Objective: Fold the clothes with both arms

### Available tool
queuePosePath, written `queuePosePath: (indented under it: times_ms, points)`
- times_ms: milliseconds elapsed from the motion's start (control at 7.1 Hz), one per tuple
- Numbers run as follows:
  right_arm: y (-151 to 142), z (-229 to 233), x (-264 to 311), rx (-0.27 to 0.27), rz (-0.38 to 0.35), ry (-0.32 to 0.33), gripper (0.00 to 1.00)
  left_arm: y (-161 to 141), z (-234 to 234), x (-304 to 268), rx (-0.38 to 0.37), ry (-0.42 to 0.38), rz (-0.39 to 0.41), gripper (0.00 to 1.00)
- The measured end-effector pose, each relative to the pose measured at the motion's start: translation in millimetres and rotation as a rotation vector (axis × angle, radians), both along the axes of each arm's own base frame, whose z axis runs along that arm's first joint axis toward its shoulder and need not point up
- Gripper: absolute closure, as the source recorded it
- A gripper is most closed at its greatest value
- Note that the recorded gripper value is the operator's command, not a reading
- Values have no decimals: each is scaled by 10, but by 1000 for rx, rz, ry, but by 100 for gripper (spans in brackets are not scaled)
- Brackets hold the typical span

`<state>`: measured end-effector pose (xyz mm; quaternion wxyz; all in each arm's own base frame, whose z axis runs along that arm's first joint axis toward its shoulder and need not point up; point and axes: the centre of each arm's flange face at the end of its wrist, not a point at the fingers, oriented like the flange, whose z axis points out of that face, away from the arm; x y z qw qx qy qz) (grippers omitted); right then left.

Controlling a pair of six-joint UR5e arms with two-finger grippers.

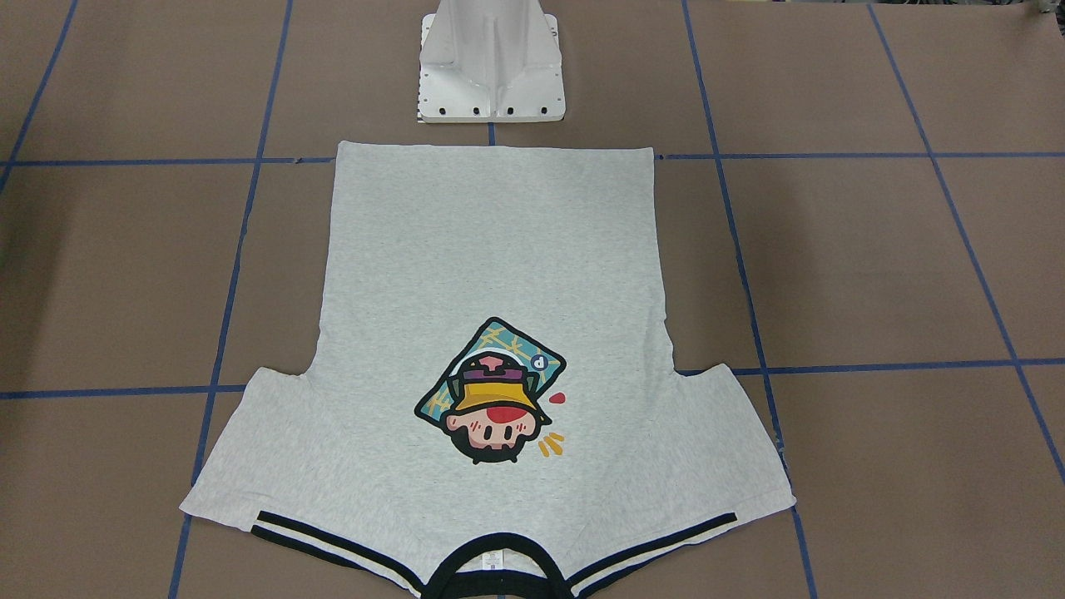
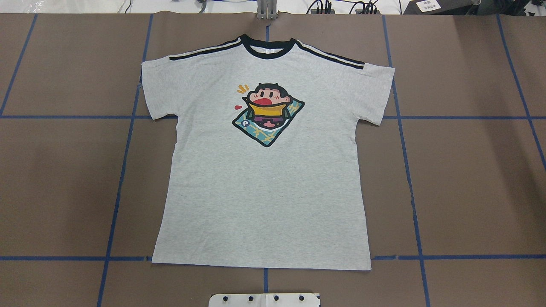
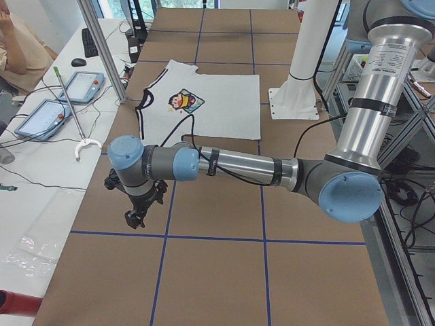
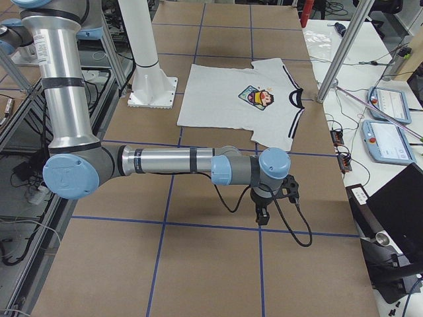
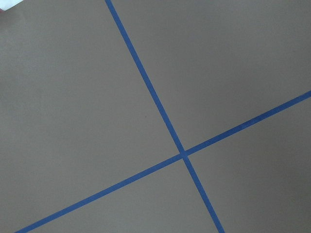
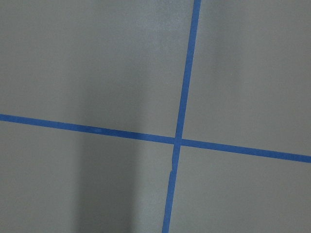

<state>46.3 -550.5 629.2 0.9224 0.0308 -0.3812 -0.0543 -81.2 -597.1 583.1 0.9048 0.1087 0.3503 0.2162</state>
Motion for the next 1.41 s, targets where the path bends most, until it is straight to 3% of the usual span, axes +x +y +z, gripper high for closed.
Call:
queuePosePath:
  times_ms: [282, 564, 845, 986, 1268, 1409]
  points:
    - [1, 11, -12, -1, -3, -7, 0, 81, -136, 236, 29, -3, 39, 0]
    - [11, 84, -66, 39, -13, -20, 0, 152, -262, 463, 61, -5, 75, 0]
    - [-91, 113, -552, 123, -64, -39, 0, 177, -328, 767, 120, 38, 128, 0]
    - [-220, 7, -931, 121, -50, -55, 0, 155, -355, 934, 164, 59, 154, 0]
    - [-645, -518, -1923, 85, 50, -73, 0, 139, -310, 1087, 228, 76, 179, 0]
    - [-834, -851, -2518, 87, 150, -57, 2, 135, -300, 1108, 238, 79, 182, 0]
